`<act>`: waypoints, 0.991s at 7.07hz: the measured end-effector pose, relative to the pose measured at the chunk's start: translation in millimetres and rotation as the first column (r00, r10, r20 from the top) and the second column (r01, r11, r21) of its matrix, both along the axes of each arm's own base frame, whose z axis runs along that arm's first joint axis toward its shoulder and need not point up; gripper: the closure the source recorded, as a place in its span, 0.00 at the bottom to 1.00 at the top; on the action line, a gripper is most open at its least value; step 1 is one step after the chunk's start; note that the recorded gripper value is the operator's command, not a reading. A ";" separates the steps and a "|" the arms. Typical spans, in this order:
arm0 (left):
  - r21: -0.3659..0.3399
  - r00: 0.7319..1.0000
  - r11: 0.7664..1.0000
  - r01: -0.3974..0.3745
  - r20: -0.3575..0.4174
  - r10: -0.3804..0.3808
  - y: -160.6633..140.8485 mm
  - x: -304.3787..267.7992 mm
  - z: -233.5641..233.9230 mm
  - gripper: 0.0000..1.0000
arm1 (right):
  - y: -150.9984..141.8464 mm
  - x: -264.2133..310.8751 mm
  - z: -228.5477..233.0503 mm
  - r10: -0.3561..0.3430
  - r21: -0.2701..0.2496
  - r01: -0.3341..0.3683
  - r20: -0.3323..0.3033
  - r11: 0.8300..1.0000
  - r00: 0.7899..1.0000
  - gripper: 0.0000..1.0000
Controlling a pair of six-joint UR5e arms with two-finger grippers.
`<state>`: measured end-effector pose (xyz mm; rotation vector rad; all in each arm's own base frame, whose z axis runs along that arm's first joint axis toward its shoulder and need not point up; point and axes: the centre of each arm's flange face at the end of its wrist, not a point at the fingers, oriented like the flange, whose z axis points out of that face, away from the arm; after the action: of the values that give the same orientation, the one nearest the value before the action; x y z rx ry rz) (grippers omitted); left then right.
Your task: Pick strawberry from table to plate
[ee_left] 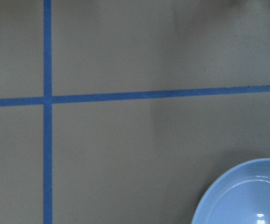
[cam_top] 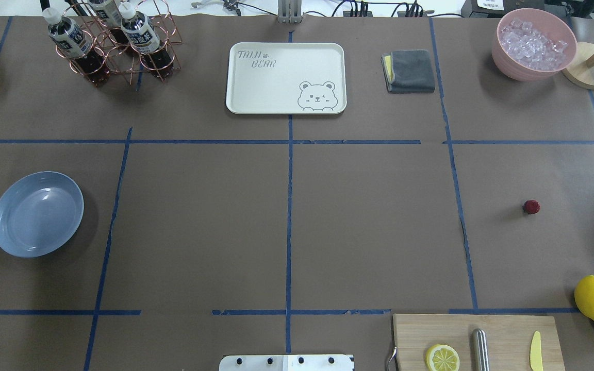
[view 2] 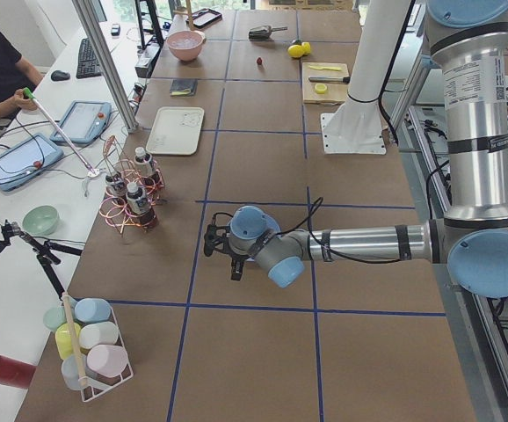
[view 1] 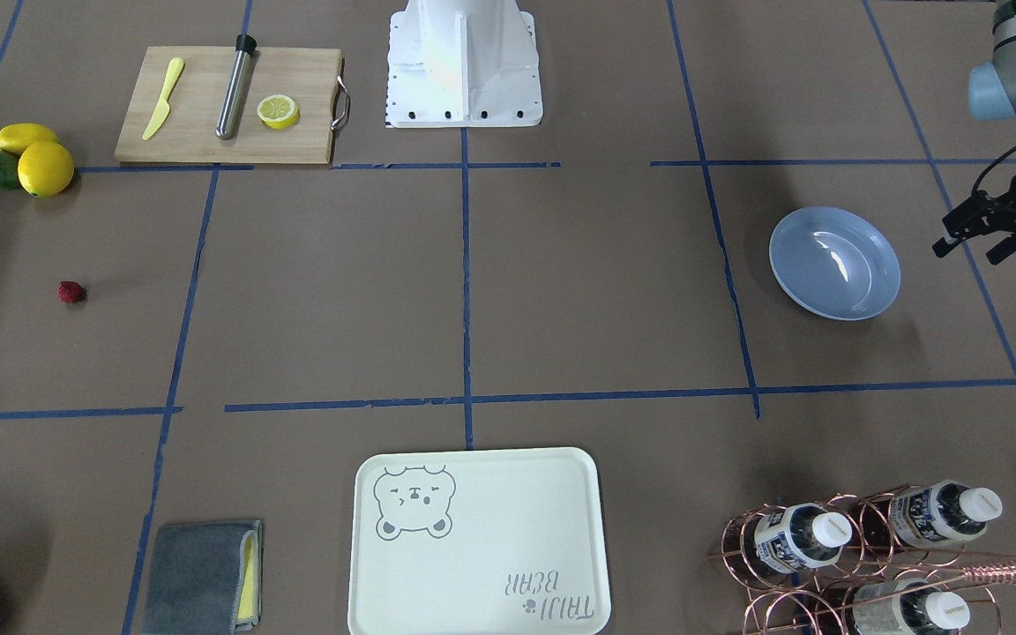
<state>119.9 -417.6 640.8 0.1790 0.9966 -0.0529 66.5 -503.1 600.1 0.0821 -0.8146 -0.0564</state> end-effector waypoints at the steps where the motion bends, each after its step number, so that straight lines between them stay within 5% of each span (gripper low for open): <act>1: -0.028 1.000 1.000 0.015 -0.005 -0.015 13.9 22.6 2.7 0.06 | -1.0 -0.4 -1.3 0.021 -0.021 -0.021 0.004 1.000 1.000 0.00; 7: -0.041 0.995 0.996 0.079 0.063 -0.077 21.6 64.7 19.0 0.72 | -6.2 -1.2 -6.8 0.077 -0.035 -0.076 0.017 0.996 0.997 0.00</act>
<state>184.6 -396.0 659.8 0.1788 0.9262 -0.1395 65.3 -509.3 593.3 0.0808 -0.8296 0.0305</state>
